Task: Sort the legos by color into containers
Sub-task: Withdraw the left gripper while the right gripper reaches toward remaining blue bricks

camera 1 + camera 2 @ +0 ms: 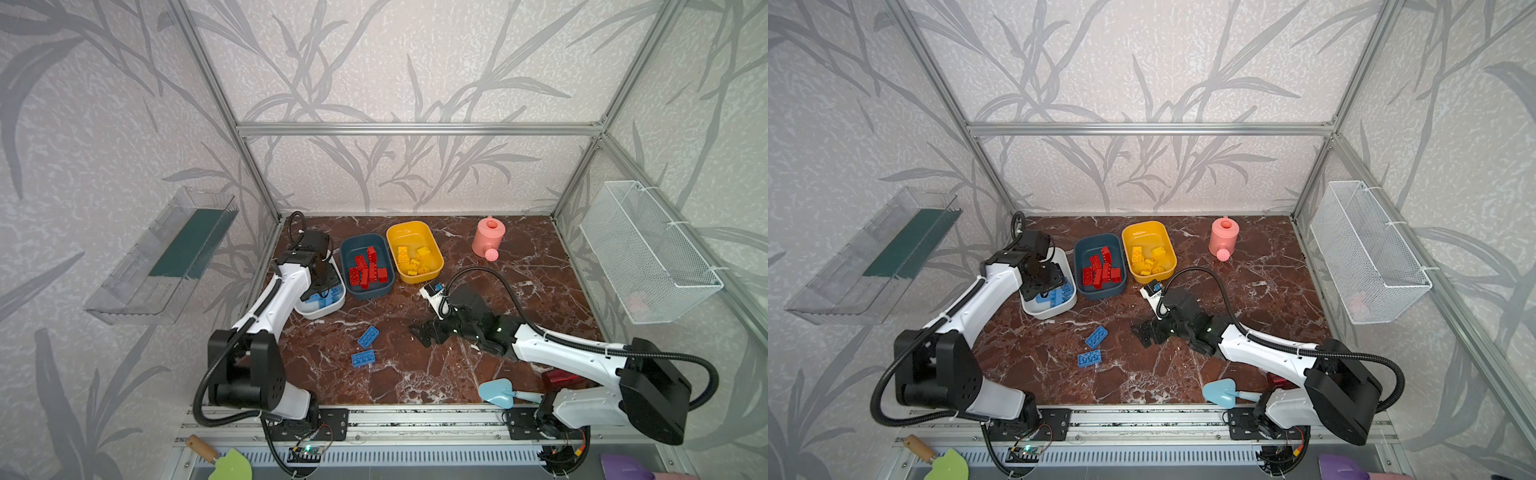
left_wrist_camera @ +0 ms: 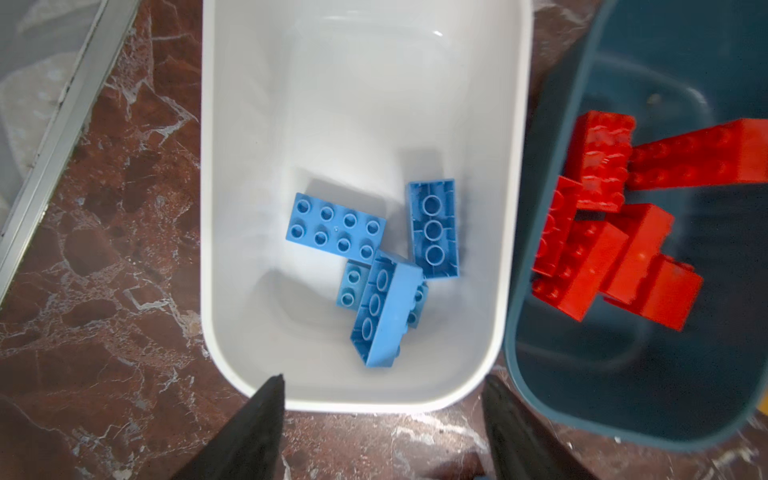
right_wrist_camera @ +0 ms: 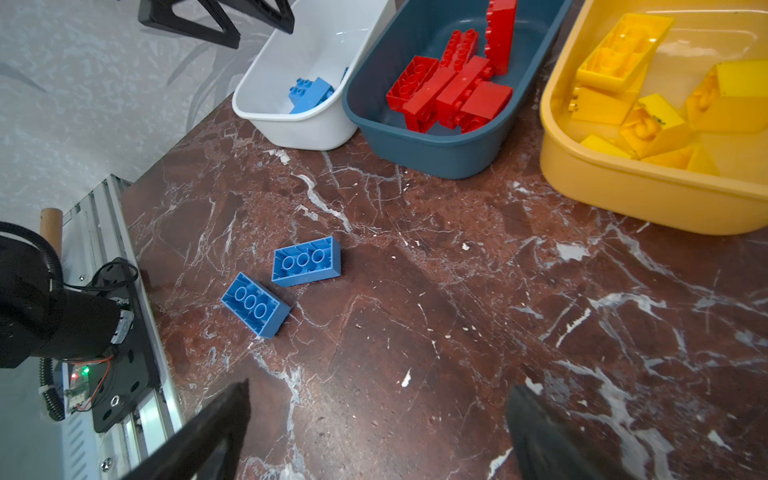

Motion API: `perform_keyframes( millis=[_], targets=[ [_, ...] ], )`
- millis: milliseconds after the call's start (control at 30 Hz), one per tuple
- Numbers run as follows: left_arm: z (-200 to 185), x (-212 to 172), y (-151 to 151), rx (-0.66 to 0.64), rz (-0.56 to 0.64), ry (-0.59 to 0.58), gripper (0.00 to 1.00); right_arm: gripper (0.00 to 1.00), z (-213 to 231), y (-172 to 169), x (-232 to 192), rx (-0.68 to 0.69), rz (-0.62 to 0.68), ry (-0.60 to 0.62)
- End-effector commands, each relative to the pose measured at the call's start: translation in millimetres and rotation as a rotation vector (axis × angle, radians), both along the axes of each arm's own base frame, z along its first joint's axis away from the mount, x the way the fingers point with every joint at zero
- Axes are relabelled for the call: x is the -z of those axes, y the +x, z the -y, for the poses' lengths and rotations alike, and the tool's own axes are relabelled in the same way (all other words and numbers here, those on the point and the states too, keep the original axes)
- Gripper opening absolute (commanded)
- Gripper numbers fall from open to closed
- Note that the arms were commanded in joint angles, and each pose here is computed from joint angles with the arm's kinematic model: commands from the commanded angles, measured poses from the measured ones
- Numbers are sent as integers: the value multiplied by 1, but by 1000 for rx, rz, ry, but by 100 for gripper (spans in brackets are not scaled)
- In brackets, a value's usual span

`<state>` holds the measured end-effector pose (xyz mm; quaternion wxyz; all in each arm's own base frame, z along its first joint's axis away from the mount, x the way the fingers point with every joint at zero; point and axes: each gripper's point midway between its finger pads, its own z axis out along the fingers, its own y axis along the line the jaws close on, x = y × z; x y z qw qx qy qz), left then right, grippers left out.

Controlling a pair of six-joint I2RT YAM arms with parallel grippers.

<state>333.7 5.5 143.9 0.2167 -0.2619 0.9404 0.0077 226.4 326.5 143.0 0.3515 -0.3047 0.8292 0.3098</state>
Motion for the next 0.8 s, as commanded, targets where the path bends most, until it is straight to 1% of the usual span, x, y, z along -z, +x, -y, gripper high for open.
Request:
perform_keyframes(
  millis=[0,133,200,233,267,400,500,533,600,767],
  targets=[
    [10,-24,-19,48,88,-62,83,100,-13,-1,-4,-36,28,-52],
    [14,-46,-43,79,219,-91,94,99,-32,-8,3,-80,16,-127],
    [19,-57,-54,130,300,-99,99,99,-41,-12,14,-97,-6,-172],
    [20,-60,-59,141,329,-100,99,99,-44,-11,18,-95,-14,-185],
    [20,-65,-67,147,359,-97,99,99,-54,-21,22,-119,-18,-200],
    [18,-70,-94,162,411,-86,99,99,-72,-26,34,-129,-25,-249],
    [16,-69,-108,158,448,-79,99,99,-83,-26,34,-132,-24,-263],
    [16,-73,-111,158,474,-79,99,99,-86,-25,46,-134,-38,-290],
    [18,-83,-114,172,530,-84,99,99,-91,-25,51,-140,-47,-313],
    [17,-86,-116,168,555,-77,99,99,-105,-26,62,-167,-54,-366]
  ],
)
